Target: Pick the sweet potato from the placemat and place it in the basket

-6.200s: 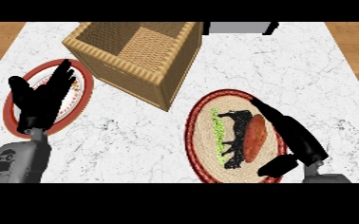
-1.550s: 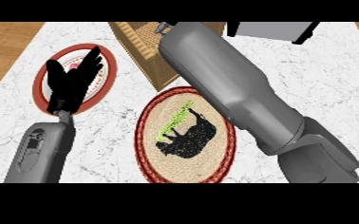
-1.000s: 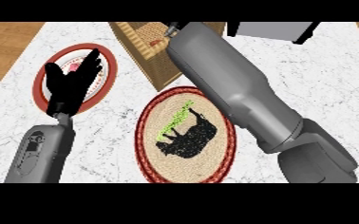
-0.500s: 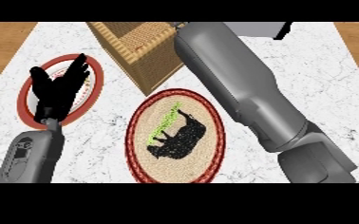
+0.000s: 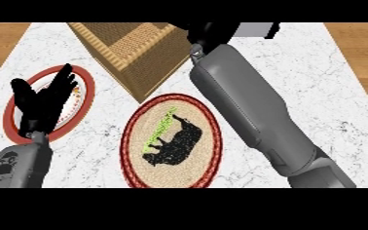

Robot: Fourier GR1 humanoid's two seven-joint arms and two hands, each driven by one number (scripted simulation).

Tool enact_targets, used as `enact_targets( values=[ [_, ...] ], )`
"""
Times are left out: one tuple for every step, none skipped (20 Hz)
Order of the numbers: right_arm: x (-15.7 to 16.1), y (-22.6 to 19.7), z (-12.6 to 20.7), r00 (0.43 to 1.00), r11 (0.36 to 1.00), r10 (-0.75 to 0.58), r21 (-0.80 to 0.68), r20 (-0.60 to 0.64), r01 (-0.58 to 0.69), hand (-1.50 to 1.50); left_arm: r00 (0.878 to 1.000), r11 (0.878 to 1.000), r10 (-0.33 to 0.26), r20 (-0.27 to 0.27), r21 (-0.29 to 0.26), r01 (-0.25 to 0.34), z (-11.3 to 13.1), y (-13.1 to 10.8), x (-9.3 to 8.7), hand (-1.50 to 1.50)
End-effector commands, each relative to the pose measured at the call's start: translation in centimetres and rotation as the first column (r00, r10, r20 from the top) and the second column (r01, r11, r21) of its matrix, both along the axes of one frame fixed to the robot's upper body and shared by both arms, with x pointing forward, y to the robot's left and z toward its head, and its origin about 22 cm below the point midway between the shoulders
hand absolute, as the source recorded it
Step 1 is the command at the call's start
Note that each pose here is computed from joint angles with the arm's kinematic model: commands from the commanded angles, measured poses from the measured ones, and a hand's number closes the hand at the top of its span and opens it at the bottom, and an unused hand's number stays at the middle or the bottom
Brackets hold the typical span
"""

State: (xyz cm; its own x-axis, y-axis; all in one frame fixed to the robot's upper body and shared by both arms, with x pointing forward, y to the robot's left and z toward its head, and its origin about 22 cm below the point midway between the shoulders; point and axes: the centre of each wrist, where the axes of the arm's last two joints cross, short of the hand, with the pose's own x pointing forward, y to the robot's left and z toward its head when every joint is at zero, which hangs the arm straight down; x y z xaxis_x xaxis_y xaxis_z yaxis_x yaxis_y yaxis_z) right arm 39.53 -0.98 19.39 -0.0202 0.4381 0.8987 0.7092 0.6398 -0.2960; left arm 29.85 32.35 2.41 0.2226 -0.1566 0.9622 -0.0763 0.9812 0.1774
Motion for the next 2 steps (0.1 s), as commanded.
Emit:
enact_targets(
  values=[
    [-3.06, -0.14, -2.51, 0.993, 0.991, 0.047, 0.131, -0.111, -0.032, -1.5, 1.0, 1.0, 0.002, -0.02, -0.014, -0.002, -0.52, 0.47, -0.9, 0.0],
    [-3.86, -0.38, -2.33, 0.992, 0.989, 0.064, 0.14, -0.107, -0.049, -1.5, 1.0, 1.0, 0.027, -0.007, 0.001, -0.027, -0.54, 0.45, -0.87, 0.0]
  ],
)
